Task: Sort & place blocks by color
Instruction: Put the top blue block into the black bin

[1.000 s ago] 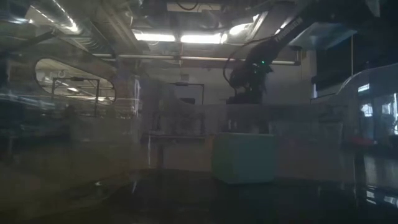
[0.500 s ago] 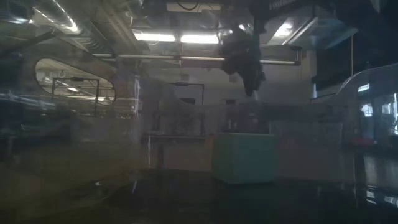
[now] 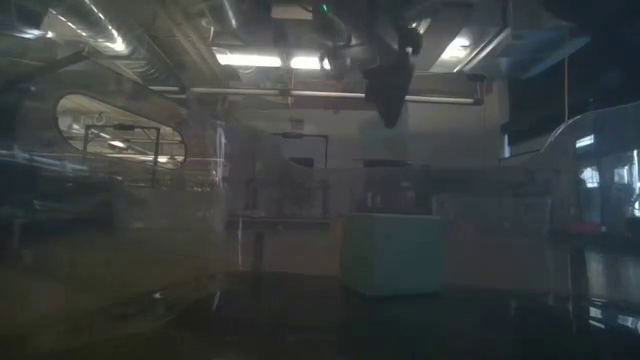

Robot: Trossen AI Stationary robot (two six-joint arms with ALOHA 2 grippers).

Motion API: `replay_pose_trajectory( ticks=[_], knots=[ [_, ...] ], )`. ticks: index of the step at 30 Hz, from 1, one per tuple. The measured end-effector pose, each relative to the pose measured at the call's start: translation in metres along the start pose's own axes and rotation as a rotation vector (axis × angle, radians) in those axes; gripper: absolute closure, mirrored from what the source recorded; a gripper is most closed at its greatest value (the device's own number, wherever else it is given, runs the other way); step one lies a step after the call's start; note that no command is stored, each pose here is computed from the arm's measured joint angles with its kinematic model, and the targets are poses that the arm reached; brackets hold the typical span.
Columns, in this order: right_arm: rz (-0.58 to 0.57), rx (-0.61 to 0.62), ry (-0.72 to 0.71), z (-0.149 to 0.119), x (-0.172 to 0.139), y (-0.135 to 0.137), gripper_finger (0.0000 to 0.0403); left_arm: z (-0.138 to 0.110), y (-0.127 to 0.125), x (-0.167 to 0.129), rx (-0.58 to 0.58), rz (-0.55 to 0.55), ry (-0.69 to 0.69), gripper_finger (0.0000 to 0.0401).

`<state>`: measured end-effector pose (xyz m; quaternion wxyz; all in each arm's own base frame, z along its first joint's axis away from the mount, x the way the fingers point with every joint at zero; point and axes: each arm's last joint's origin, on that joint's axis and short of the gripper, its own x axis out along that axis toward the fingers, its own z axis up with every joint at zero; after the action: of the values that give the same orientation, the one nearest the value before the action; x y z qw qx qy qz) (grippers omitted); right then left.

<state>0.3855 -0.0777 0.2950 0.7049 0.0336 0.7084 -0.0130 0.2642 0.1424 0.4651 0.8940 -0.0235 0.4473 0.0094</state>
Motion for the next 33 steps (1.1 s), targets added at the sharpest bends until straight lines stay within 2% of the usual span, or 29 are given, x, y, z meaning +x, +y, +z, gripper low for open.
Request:
replay_pose_trajectory(
  ticks=[3,10,14,23,28,33],
  knots=[
    [0.0,-0.071,0.002,0.003,0.001,0.029,0.0268,-0.003,-0.001,-0.009,0.02,0.008,-0.019,0.0222],
    [0.008,-0.135,0.006,0.001,0.002,0.095,0.0268,-0.007,-0.002,-0.02,0.048,0.015,-0.046,0.0222],
    [0.066,-0.163,0.015,-0.004,0.003,0.128,0.0268,-0.01,0.001,-0.026,0.069,0.032,-0.056,0.0222],
    [0.186,-0.098,0.019,-0.016,0.004,0.186,0.0268,-0.012,0.006,-0.028,0.083,0.04,-0.058,0.0222],
    [0.28,-0.123,-0.024,-0.02,0.004,0.22,0.0268,-0.012,0.006,-0.028,0.086,0.041,-0.057,0.0222],
    [0.304,-0.158,-0.045,-0.028,0.004,0.245,0.0268,-0.012,0.006,-0.028,0.084,0.041,-0.058,0.0222]
  ],
)
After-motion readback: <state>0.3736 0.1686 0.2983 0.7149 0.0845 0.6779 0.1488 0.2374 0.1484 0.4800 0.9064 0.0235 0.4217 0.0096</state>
